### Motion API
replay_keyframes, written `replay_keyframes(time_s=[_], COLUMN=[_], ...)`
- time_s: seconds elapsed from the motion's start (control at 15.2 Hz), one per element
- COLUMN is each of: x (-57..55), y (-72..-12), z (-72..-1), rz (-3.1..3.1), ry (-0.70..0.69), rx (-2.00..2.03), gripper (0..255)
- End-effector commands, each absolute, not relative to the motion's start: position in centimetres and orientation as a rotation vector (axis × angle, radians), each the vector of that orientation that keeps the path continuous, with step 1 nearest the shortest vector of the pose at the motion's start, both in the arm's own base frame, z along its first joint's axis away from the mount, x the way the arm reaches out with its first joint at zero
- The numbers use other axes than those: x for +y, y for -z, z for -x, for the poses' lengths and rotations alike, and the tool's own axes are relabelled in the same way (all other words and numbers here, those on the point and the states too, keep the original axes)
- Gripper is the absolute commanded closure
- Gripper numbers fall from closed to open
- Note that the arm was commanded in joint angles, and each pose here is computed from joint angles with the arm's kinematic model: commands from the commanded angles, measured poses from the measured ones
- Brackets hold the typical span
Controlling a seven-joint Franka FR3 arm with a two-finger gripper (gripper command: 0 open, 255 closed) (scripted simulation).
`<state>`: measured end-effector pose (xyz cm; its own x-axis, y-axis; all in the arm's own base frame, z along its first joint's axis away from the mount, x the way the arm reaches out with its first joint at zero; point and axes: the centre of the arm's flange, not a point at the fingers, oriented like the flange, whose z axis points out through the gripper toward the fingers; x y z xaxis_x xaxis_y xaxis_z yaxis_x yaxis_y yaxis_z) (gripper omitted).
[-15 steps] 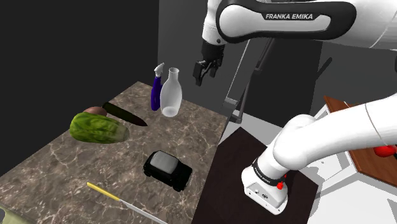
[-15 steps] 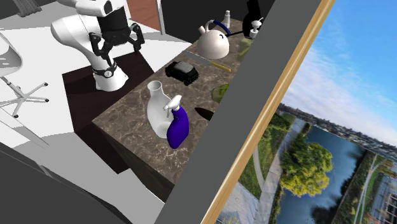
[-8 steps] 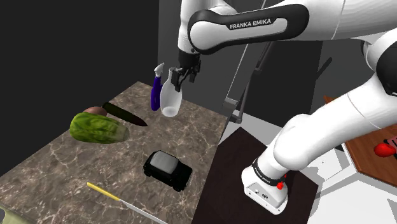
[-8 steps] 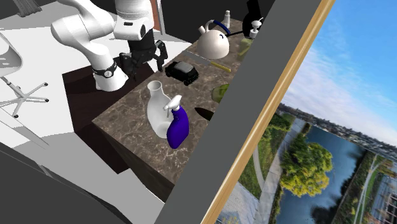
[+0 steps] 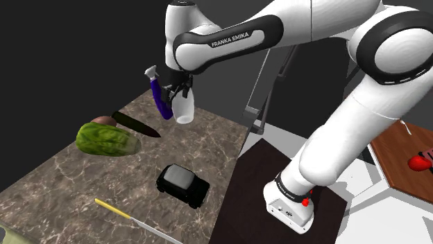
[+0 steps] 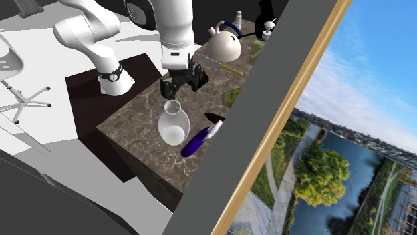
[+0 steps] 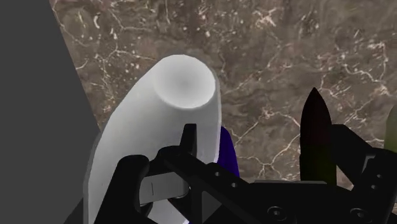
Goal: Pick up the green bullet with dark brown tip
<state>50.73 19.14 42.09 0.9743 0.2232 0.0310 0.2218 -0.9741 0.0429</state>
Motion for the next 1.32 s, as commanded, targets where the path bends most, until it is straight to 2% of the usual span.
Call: replay_keyframes(time_s=[0.0,0.86,1.25], x=[20.8,31.6,32.1], y=[-40.8,-32.2,-29.2], z=[-52.3,-61.6,-61.9], rz=[-3.085,-3.094,-3.095], ry=[-0.060,-0.082,-0.083], rx=[0.373,0.540,0.547], gripper=[0,0,0])
